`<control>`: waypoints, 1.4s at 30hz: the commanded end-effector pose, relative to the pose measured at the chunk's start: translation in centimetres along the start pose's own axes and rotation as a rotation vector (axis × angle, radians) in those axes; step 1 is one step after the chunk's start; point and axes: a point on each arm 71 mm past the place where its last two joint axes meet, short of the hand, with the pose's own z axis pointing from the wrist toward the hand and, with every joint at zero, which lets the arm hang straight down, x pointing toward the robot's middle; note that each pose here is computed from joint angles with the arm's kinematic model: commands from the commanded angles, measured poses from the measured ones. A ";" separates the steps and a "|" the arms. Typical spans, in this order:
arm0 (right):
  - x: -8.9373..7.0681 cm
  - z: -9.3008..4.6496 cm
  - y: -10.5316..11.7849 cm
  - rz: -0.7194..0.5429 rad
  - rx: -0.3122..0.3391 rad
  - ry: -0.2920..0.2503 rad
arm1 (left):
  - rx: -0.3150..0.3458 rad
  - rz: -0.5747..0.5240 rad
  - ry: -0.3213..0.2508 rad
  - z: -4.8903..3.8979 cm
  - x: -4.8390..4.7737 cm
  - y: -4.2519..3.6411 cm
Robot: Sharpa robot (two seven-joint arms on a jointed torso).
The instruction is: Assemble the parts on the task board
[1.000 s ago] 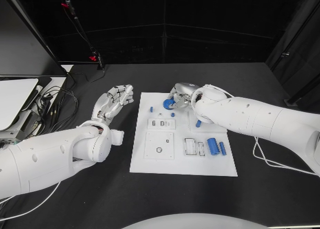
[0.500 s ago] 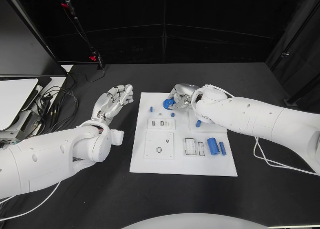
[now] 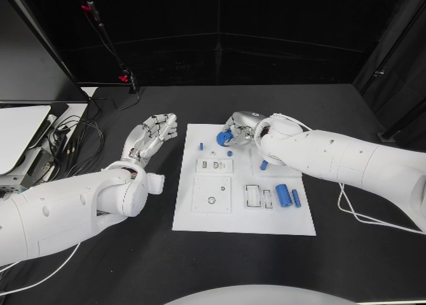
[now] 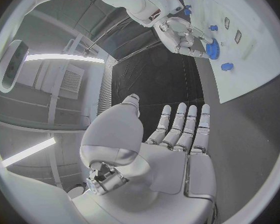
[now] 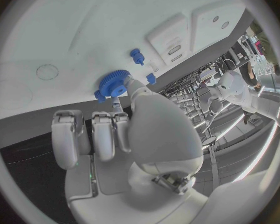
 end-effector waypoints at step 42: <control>-1.9 -1.3 0.0 0.131 -0.109 -0.229 | 0.202 -0.006 0.014 -0.01 0.03 -1.47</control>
